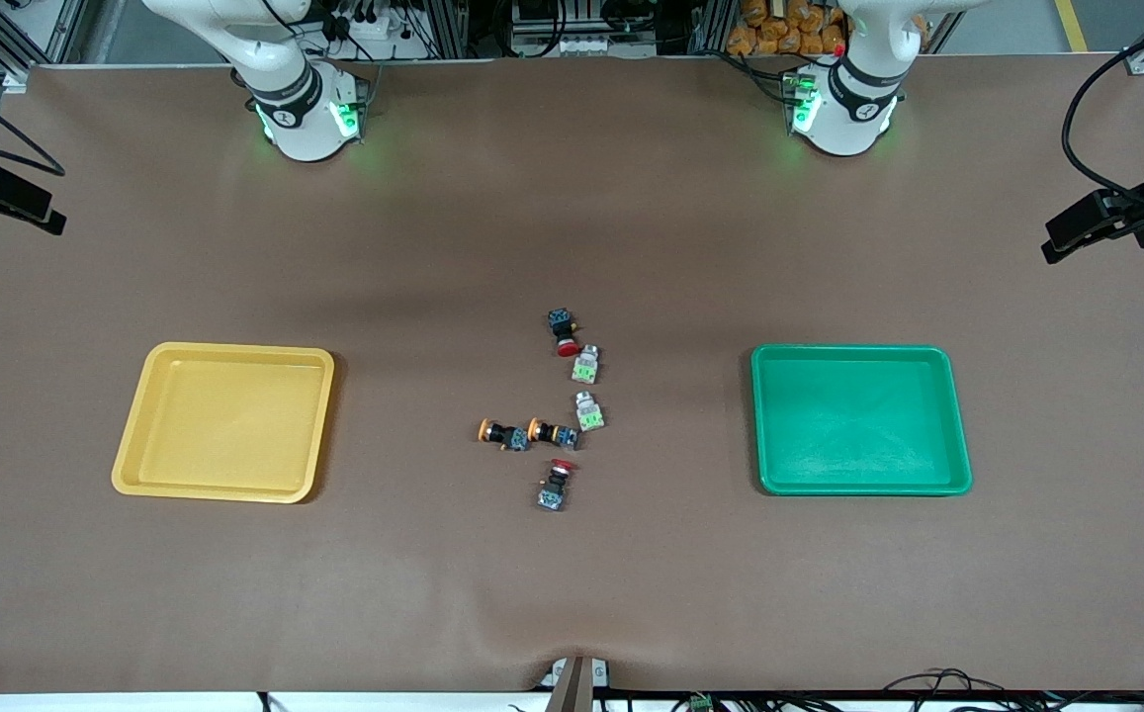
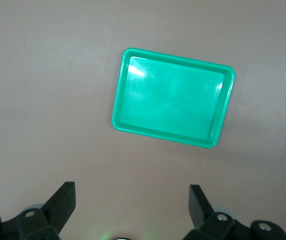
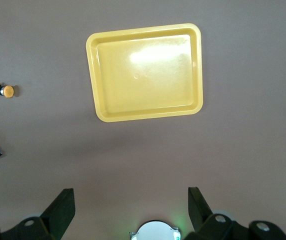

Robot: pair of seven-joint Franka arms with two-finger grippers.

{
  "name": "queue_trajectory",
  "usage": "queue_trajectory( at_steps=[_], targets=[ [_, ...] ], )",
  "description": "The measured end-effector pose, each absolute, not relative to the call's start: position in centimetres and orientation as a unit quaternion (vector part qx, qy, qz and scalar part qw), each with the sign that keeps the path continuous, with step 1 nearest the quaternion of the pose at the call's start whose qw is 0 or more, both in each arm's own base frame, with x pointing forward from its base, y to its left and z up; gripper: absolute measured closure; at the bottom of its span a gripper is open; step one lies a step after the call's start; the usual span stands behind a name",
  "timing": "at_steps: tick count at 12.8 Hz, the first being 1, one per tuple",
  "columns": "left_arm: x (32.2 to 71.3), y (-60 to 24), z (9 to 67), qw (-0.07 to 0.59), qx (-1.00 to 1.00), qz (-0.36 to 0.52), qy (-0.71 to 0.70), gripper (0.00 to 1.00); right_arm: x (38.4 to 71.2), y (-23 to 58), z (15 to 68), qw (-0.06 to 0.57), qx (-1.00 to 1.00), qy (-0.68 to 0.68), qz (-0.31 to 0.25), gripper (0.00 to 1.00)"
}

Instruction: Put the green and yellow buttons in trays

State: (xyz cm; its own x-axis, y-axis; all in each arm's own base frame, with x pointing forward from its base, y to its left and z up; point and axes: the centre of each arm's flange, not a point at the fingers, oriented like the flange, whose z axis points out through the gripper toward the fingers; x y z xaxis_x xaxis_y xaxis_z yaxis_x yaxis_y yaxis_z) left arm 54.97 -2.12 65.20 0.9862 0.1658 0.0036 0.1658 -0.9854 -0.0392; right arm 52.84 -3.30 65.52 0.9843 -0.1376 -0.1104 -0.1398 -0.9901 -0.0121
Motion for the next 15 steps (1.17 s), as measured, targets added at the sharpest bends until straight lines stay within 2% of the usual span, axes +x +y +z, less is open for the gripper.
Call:
queue_trajectory(
  at_steps=[5, 11, 15],
  targets=[
    [55.0, -2.1, 65.5, 0.019, -0.996, -0.003, -0.083, 0.00, 53.2, -1.6, 64.9, 0.013, -0.997, 0.054, 0.061, 0.00],
    [54.8, -2.4, 65.4, 0.020, -0.997, 0.003, -0.078, 0.00, 56.0, -0.9, 60.3, 0.012, -0.994, 0.046, 0.094, 0.00],
    [54.8, -2.9, 65.3, 0.020, -0.997, 0.004, -0.073, 0.00, 56.5, -1.9, 59.1, 0.012, -0.993, 0.056, 0.105, 0.00]
  ],
)
